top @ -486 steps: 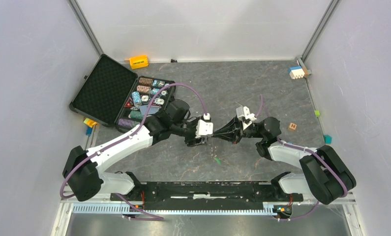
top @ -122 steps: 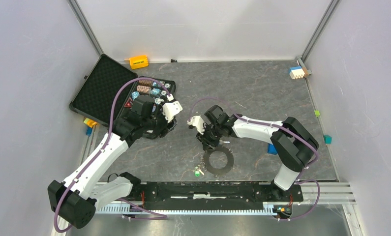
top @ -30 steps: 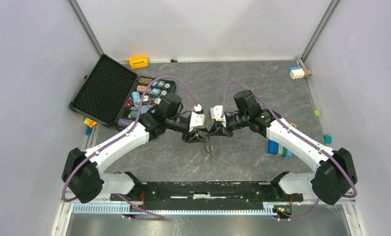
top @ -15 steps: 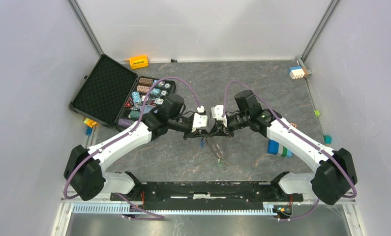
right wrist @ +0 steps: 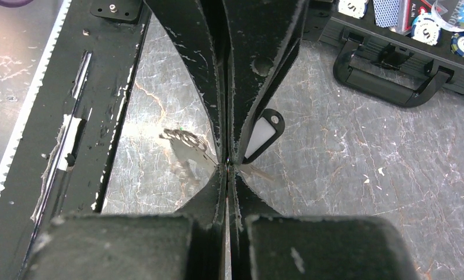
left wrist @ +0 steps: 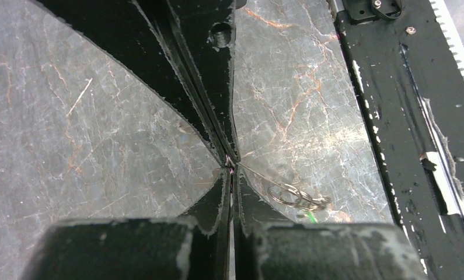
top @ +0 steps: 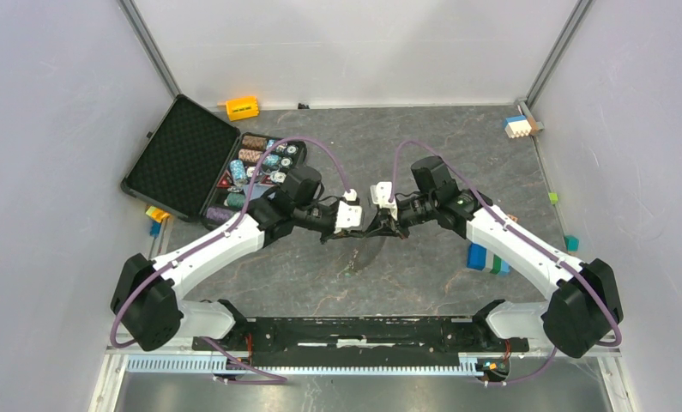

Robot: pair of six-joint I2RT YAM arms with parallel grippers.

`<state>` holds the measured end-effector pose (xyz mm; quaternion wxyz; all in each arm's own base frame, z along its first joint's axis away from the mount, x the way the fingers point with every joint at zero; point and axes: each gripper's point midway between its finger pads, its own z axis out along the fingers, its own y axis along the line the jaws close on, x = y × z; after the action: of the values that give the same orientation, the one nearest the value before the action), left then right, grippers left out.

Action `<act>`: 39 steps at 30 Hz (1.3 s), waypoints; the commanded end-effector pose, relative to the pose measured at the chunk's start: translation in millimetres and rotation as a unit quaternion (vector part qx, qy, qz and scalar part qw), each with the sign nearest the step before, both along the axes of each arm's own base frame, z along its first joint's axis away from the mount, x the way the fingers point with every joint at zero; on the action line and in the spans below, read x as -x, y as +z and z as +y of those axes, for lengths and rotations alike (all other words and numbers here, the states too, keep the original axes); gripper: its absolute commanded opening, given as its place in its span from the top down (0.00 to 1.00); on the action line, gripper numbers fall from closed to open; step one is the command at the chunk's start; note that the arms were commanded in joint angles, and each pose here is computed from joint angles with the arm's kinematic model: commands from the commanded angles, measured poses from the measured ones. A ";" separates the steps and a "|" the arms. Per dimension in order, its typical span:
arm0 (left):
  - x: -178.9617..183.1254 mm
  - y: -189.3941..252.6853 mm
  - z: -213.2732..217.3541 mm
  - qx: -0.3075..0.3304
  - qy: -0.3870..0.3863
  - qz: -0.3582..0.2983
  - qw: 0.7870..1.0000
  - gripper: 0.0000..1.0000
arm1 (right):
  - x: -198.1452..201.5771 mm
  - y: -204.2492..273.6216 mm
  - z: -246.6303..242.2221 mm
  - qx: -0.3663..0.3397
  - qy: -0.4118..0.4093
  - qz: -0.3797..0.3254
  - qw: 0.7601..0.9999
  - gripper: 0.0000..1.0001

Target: Put the keys on the keyring

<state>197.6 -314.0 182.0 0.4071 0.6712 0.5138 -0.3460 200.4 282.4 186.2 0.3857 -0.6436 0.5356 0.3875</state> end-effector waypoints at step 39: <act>-2.6 35.5 -7.4 0.036 0.029 -0.006 0.999 0.76 | -15.5 49.1 3.7 -0.106 -0.016 -0.003 0.994 1.00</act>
<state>205.1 -312.0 205.4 0.4448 0.6497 0.5248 -0.3235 215.2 282.6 219.7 0.4383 -0.5964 0.5217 0.4243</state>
